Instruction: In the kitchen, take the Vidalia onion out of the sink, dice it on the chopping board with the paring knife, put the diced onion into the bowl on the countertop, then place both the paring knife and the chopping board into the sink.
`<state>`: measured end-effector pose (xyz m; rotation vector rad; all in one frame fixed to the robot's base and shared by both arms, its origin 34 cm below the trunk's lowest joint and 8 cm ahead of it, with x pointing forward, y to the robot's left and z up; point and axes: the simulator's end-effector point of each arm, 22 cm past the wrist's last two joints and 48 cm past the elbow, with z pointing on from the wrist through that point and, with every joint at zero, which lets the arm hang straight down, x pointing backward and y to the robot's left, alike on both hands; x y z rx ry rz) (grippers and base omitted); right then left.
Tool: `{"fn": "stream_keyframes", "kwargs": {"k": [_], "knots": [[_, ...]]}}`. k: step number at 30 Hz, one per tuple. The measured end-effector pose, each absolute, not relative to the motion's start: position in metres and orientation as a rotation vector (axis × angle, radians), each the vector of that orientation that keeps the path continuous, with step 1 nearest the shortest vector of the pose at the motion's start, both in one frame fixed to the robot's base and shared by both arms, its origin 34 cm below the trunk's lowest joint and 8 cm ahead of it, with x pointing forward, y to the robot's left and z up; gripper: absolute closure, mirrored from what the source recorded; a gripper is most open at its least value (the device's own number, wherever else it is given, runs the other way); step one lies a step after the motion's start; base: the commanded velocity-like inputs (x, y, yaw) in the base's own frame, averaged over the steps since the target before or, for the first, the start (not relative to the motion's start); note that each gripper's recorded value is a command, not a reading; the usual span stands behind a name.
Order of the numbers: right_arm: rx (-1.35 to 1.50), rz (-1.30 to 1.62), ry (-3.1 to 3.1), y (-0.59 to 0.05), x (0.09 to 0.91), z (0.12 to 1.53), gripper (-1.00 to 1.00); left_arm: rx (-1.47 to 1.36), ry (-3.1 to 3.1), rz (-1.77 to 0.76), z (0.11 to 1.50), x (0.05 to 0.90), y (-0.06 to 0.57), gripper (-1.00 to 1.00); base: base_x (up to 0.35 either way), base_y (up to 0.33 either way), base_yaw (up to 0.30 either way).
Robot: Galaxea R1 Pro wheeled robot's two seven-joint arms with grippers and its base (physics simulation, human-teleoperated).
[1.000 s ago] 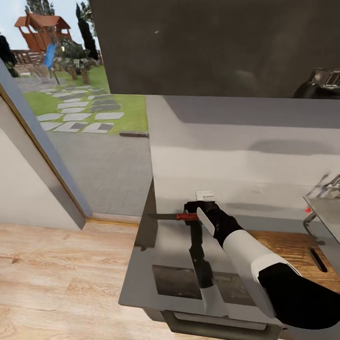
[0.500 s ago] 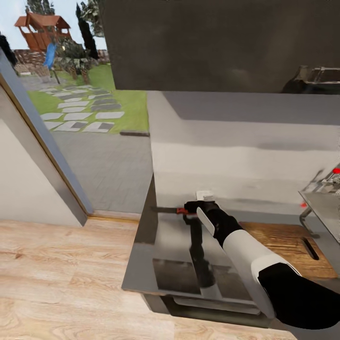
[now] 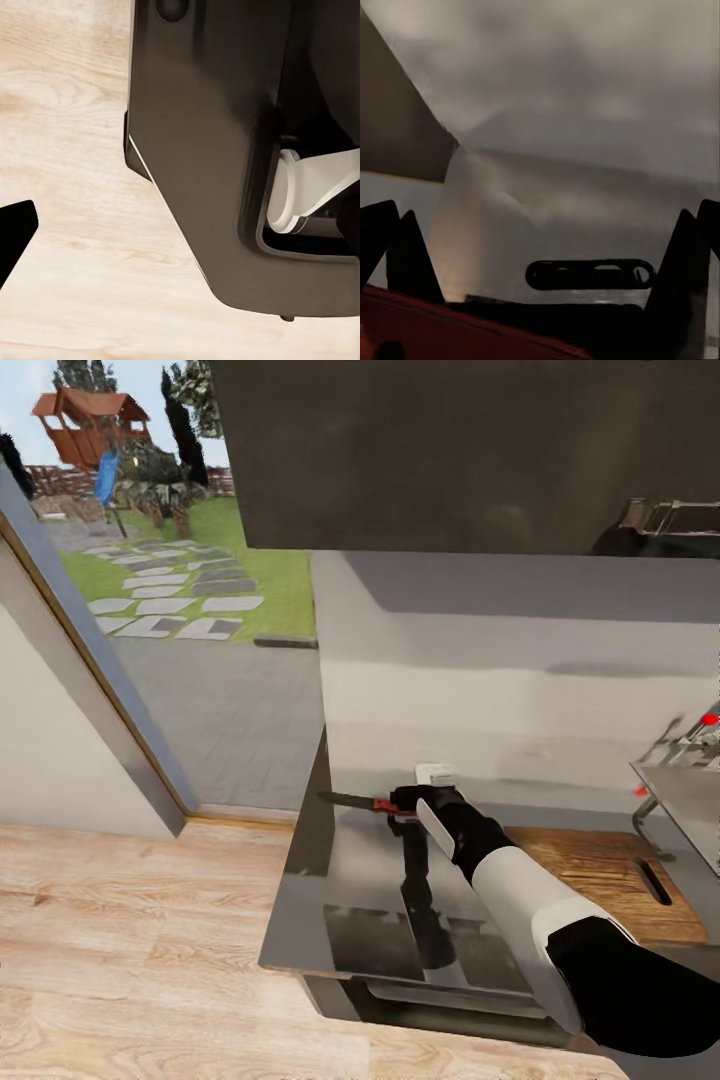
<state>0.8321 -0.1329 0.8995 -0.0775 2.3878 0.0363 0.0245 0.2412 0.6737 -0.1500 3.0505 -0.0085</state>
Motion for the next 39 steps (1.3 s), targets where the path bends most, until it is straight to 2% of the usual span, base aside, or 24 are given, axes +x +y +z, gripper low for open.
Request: {"fn": "stream_keyframes", "kwargs": {"k": [33, 39], "knots": [[-0.076, 0.038, 2.387, -0.1327, 0.8318, 0.8996, -1.0, -0.15, 3.05, -0.009, 0.6738, 0.0244, 0.2412, -1.0, -0.085, 0.001, 0.0], [-0.084, 0.025, 2.387, -0.1345, 0.8317, 0.9001, -1.0, -0.15, 3.05, -0.008, 0.6738, 0.0243, 0.2413, -1.0, -0.058, 0.128, 0.0]]}}
